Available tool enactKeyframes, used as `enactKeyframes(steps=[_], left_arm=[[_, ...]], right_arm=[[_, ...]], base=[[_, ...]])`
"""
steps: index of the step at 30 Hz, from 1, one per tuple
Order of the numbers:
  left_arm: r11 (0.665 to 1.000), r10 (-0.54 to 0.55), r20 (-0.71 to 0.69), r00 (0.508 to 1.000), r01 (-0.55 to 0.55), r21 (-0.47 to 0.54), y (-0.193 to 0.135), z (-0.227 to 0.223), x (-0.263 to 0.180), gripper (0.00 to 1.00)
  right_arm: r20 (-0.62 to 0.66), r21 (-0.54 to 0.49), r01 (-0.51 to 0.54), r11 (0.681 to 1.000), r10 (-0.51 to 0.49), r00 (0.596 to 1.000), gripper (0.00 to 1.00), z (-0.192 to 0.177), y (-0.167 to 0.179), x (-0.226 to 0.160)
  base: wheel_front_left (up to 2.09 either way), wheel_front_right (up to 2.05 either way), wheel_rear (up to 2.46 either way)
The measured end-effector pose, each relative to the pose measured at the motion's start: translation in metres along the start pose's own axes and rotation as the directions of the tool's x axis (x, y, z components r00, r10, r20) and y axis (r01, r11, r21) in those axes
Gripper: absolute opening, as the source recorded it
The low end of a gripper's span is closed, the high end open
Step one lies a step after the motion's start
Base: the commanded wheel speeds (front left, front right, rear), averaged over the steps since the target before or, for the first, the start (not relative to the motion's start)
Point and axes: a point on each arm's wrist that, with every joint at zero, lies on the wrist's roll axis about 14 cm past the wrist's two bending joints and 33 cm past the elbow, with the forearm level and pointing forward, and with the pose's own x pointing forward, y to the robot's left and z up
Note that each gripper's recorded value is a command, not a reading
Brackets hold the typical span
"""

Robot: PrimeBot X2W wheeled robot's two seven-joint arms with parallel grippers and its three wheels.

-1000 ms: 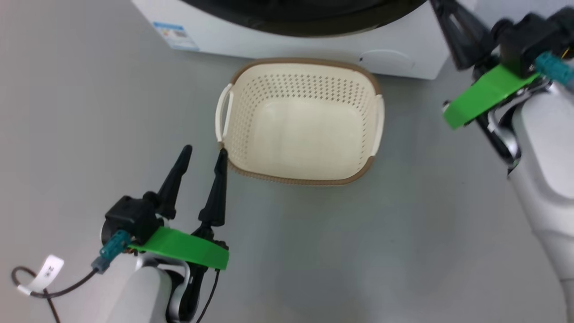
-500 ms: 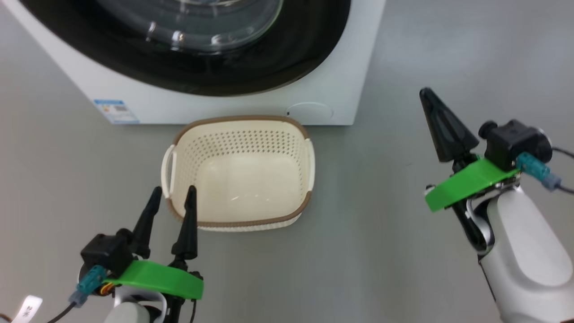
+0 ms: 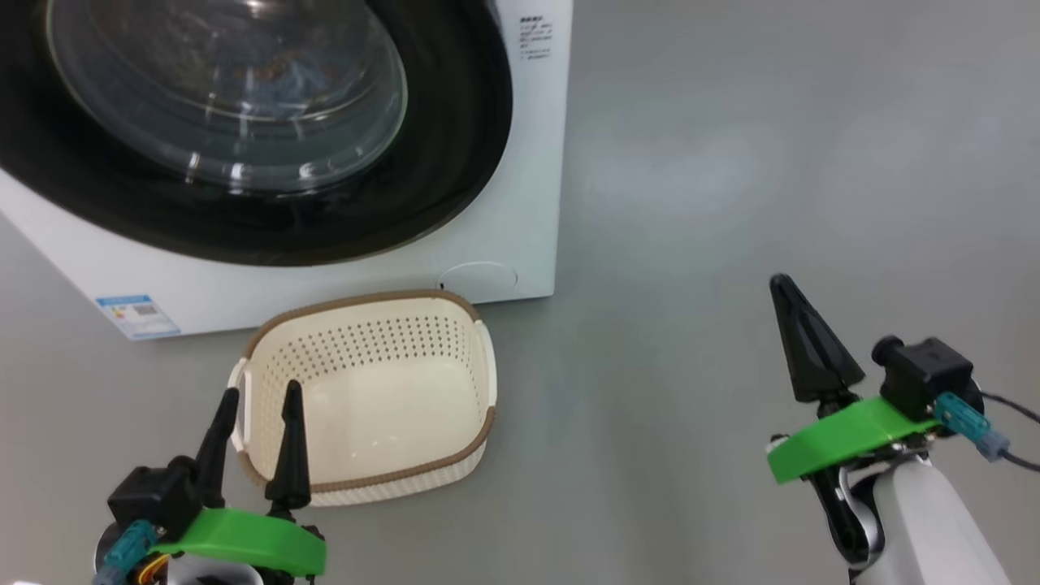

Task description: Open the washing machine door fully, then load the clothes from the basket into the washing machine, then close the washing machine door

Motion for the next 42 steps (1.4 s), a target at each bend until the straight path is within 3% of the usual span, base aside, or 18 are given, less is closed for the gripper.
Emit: enactKeyframes(steps=[8,16,17,18,42], left_arm=[[0.999,-0.038,0.012,0.999,0.038,0.001,-0.015,0.005,-0.007,1.00],[0.998,-0.061,0.015,0.998,0.061,0.001,-0.023,0.006,-0.012,1.00],[0.998,-0.061,0.016,0.998,0.061,0.001,-0.023,0.007,-0.012,1.00],[0.998,-0.060,0.015,0.998,0.060,0.001,-0.023,0.006,-0.013,1.00],[0.999,-0.034,0.010,0.999,0.034,0.009,-0.014,0.006,-0.019,1.00]], right_arm=[[-0.006,0.024,0.152,0.988,-0.152,0.988,0.00,0.002,-0.036,-0.043],[-0.027,0.009,0.205,0.979,-0.204,0.979,0.00,-0.003,-0.048,-0.067],[-0.032,0.009,0.208,0.978,-0.207,0.978,0.38,-0.004,-0.049,-0.069],[-0.034,0.010,0.211,0.977,-0.211,0.977,0.99,-0.005,-0.049,-0.070],[-0.026,0.021,0.196,0.980,-0.195,0.980,1.00,-0.003,-0.044,-0.066]], base=[[0.00,0.00,0.00],[0.00,0.00,0.00],[0.00,0.00,0.00],[0.00,0.00,0.00],[0.00,0.00,0.00]])
